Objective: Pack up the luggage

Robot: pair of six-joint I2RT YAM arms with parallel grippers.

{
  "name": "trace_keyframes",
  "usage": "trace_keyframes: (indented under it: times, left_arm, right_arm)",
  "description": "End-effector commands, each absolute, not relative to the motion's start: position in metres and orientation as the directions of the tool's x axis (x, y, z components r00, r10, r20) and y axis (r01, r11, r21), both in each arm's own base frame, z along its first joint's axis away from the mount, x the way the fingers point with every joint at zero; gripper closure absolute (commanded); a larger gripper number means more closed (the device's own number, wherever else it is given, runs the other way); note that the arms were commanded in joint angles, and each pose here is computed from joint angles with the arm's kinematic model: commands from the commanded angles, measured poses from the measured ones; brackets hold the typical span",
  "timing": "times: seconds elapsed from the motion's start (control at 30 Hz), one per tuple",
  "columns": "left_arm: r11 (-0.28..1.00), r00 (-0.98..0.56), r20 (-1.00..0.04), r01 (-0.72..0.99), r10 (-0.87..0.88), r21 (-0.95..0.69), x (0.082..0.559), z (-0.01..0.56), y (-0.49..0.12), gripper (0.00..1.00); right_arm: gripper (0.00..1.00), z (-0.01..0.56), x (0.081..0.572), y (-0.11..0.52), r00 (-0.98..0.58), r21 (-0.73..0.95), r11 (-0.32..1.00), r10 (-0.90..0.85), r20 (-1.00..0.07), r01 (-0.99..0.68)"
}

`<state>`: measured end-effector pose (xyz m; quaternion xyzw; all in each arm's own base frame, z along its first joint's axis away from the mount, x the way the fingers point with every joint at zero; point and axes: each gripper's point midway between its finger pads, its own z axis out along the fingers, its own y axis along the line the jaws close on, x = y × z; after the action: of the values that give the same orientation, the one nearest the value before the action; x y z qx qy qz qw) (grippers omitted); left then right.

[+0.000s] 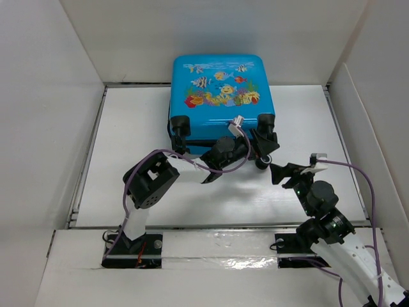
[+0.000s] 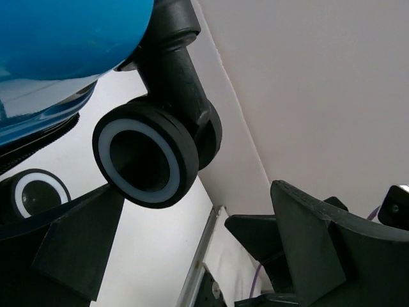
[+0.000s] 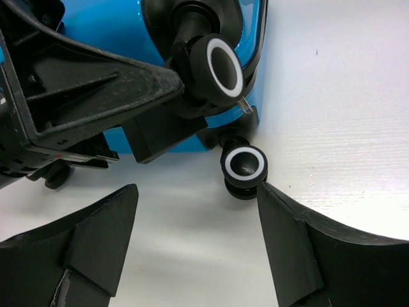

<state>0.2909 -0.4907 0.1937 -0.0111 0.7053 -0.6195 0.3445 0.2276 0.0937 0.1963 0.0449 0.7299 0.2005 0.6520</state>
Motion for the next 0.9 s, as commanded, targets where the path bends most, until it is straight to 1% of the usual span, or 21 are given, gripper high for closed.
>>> trace_keyframes:
  times: [0.0,0.27,0.37,0.4,0.5,0.6,0.63,0.67,0.7,0.73,0.77,0.8,0.83,0.87]
  left_arm:
    - [0.177,-0.724,-0.43,0.401,-0.539,-0.899,0.323,0.217,-0.478,0.01]
    - [0.147,-0.73,-0.433,0.424,-0.528,-0.894,0.333,0.233,-0.492,0.01]
    - [0.189,-0.727,-0.455,0.421,-0.514,-0.887,0.332,0.232,-0.501,0.01]
    - [0.227,-0.737,-0.456,0.396,-0.499,-0.89,0.334,0.221,-0.503,0.01]
    - [0.267,-0.755,-0.452,0.366,-0.475,-0.892,0.339,0.211,-0.511,0.01]
    - [0.297,-0.739,-0.468,0.364,-0.485,-0.883,0.344,0.213,-0.509,0.02]
    - [0.301,-0.725,-0.473,0.366,-0.5,-0.88,0.346,0.214,-0.505,0.05]
    - [0.32,-0.719,-0.474,0.353,-0.508,-0.879,0.349,0.206,-0.496,0.16]
    - [0.322,-0.706,-0.477,0.355,-0.524,-0.878,0.354,0.211,-0.49,0.21]
    - [0.325,-0.708,-0.478,0.354,-0.52,-0.877,0.353,0.209,-0.489,0.26]
    - [0.326,-0.707,-0.475,0.349,-0.523,-0.879,0.358,0.209,-0.485,0.31]
    - [0.321,-0.713,-0.472,0.35,-0.518,-0.88,0.357,0.207,-0.487,0.31]
    - [0.318,-0.717,-0.472,0.351,-0.514,-0.88,0.356,0.207,-0.487,0.34]
    - [0.32,-0.715,-0.473,0.352,-0.514,-0.88,0.357,0.207,-0.487,0.49]
  right_arm:
    - [0.19,0.204,0.225,0.093,-0.13,0.343,0.915,0.321,-0.938,-0.214]
    - [0.19,0.201,0.224,0.094,-0.132,0.344,0.913,0.322,-0.937,-0.219]
    - [0.19,0.202,0.224,0.093,-0.128,0.345,0.913,0.324,-0.937,-0.216]
    - [0.19,0.203,0.225,0.093,-0.127,0.346,0.913,0.324,-0.937,-0.218]
    - [0.19,0.206,0.224,0.096,-0.122,0.35,0.907,0.329,-0.936,-0.234]
    - [0.19,0.205,0.227,0.095,-0.118,0.354,0.908,0.335,-0.935,-0.223]
    - [0.28,0.204,0.228,0.091,-0.115,0.357,0.913,0.34,-0.933,-0.198]
    - [0.4,0.205,0.229,0.087,-0.112,0.357,0.918,0.342,-0.933,-0.174]
    - [0.5,0.209,0.231,0.081,-0.095,0.356,0.924,0.345,-0.934,-0.142]
    - [0.73,0.212,0.233,0.08,-0.08,0.352,0.926,0.344,-0.936,-0.14]
    - [0.82,0.216,0.234,0.081,-0.07,0.346,0.927,0.339,-0.938,-0.145]
    - [0.86,0.218,0.237,0.086,-0.078,0.332,0.929,0.323,-0.943,-0.163]
    - [0.88,0.225,0.238,0.089,-0.074,0.332,0.927,0.324,-0.943,-0.177]
    - [0.87,0.225,0.239,0.092,-0.083,0.326,0.926,0.315,-0.945,-0.189]
